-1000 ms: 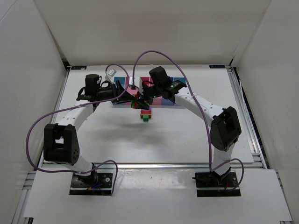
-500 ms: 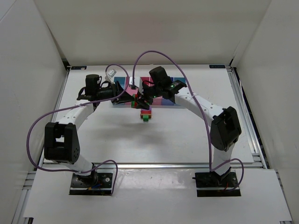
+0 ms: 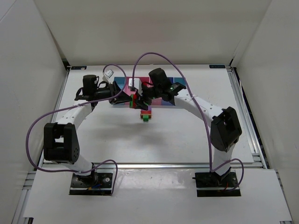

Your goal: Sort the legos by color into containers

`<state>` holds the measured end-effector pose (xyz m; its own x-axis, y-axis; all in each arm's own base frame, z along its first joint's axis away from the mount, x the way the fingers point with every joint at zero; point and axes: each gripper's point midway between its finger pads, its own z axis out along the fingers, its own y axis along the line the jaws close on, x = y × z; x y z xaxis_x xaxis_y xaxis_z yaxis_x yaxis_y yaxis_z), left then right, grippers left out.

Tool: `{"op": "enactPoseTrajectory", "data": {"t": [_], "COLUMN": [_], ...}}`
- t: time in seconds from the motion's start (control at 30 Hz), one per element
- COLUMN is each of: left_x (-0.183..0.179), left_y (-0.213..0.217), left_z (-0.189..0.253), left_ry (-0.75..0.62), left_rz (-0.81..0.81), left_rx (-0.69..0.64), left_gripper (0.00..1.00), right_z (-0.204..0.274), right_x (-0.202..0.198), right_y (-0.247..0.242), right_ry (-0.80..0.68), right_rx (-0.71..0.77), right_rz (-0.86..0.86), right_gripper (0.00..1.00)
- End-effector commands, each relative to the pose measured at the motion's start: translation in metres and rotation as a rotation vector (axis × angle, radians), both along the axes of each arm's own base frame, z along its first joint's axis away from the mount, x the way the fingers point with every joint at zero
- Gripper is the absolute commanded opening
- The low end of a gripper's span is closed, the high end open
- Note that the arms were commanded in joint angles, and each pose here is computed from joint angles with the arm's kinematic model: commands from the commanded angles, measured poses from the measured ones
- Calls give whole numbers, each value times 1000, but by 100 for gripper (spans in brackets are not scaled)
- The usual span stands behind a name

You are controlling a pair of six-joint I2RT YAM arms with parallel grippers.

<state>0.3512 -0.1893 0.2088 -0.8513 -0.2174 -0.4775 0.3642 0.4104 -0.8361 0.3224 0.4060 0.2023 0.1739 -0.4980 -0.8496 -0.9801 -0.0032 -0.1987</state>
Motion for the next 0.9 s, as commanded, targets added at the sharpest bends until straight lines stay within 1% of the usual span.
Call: {"op": "enactPoseTrajectory", "data": {"t": [0.0, 0.2, 0.37, 0.43, 0.47, 0.5, 0.57, 0.6, 0.73, 0.83, 0.87], "left_x": [7, 10, 10, 9, 7, 6, 4, 4, -1, -3, -1], "left_y": [24, 39, 41, 40, 38, 38, 35, 35, 27, 22, 22], "left_z": [22, 24, 25, 24, 26, 27, 29, 30, 31, 35, 34], "left_ry": [-94, -94, -104, -102, -98, -96, -95, -97, -84, -94, -91], "left_rz": [65, 108, 113, 109, 92, 89, 72, 69, 19, -19, -23], "left_rx": [3, 1, 4, 2, -12, -19, -31, -33, -61, -79, -81], "left_gripper": [15, 14, 14, 16, 24, 50, 69, 72, 77, 88, 89], "right_z": [10, 3, -2, -1, 0, 0, 3, 7, 20, 29, 34], "right_x": [-9, -7, -7, -6, -5, -5, -2, -2, 2, 0, 1], "right_y": [-19, -34, -39, -40, -38, -37, -34, -32, -21, -11, -9], "right_ry": [9, 20, 23, 22, 16, 20, 22, 18, 14, 13, 7], "right_rx": [-10, -31, -41, -40, -35, -34, -23, -15, 18, 42, 54], "right_rz": [-10, -36, -43, -45, -43, -43, -44, -41, -29, -4, -3], "right_gripper": [39, 38, 38, 38, 38, 38, 38, 38, 38, 37, 37]}}
